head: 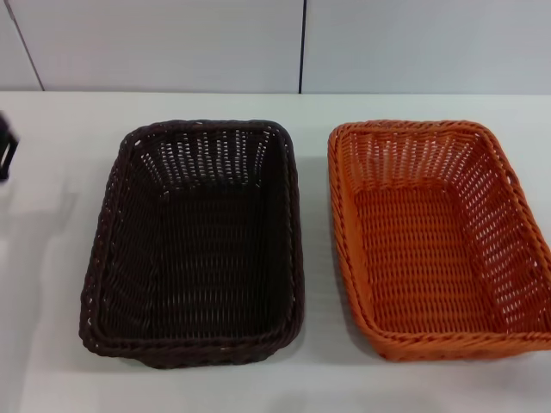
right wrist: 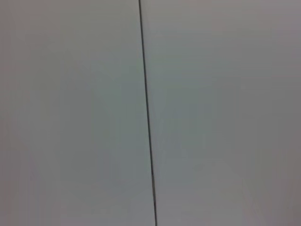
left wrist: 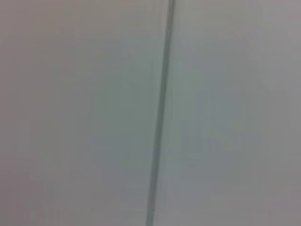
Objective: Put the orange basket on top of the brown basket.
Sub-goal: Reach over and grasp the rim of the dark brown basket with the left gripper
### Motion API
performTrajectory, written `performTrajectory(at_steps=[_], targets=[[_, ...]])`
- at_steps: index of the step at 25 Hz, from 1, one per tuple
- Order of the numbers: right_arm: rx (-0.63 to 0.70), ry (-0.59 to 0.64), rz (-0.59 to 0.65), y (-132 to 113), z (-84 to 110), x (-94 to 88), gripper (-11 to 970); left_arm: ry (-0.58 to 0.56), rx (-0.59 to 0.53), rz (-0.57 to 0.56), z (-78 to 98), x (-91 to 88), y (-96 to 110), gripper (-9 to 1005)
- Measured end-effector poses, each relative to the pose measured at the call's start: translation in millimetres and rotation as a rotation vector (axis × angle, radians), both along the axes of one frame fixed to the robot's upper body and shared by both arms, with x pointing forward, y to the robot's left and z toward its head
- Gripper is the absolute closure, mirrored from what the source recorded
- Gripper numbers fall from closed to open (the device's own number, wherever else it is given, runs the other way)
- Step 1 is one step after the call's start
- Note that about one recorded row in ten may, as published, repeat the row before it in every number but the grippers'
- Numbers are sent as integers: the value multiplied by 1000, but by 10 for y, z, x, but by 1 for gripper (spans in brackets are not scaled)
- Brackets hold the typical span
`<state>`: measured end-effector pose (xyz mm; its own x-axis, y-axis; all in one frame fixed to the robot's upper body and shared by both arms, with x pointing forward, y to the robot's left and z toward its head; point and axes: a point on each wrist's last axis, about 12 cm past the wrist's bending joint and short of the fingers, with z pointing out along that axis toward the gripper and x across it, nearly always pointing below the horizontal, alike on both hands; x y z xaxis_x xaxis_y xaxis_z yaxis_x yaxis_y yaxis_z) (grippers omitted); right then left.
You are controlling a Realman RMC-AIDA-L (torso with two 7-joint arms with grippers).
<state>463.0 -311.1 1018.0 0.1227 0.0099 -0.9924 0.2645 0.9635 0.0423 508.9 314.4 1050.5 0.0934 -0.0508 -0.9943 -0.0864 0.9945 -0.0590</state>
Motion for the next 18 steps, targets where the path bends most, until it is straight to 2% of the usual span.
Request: performTrajectory(at_steps=[1,3,4,5,6,7,8,9,10,11,12,14,18], targets=[[2,8,3,4,-7,8,141,29,-7,-62,244,144,-31,189],[5,18,8,11,-18,19,141,82,-13,-115,479,248,-76,189],[6,23,10,10,-23,22,141,120,-10,-141,570,282,-114,190],[6,23,10,10,-23,22,141,120,-10,-141,570,282,-114,190],[6,25,7,2,-26,21,141,211,10,-187,744,335,-185,190],[6,25,7,2,-26,21,141,211,10,-187,744,335,-185,191],[7,25,5,-1,-26,21,141,256,14,-205,817,353,-216,191],[7,25,2,-7,-25,22,141,363,10,-252,985,361,-291,192],[7,25,2,-7,-25,22,141,363,10,-252,985,361,-291,192],[6,25,1,-11,-26,23,141,473,15,-309,1125,317,-332,192],[5,28,1,-14,-28,25,141,473,15,-309,1125,317,-332,193],[4,36,3,-19,-38,29,141,578,15,-396,1257,220,-427,194],[2,48,5,-24,-51,41,141,643,21,-425,1321,172,-476,196]])
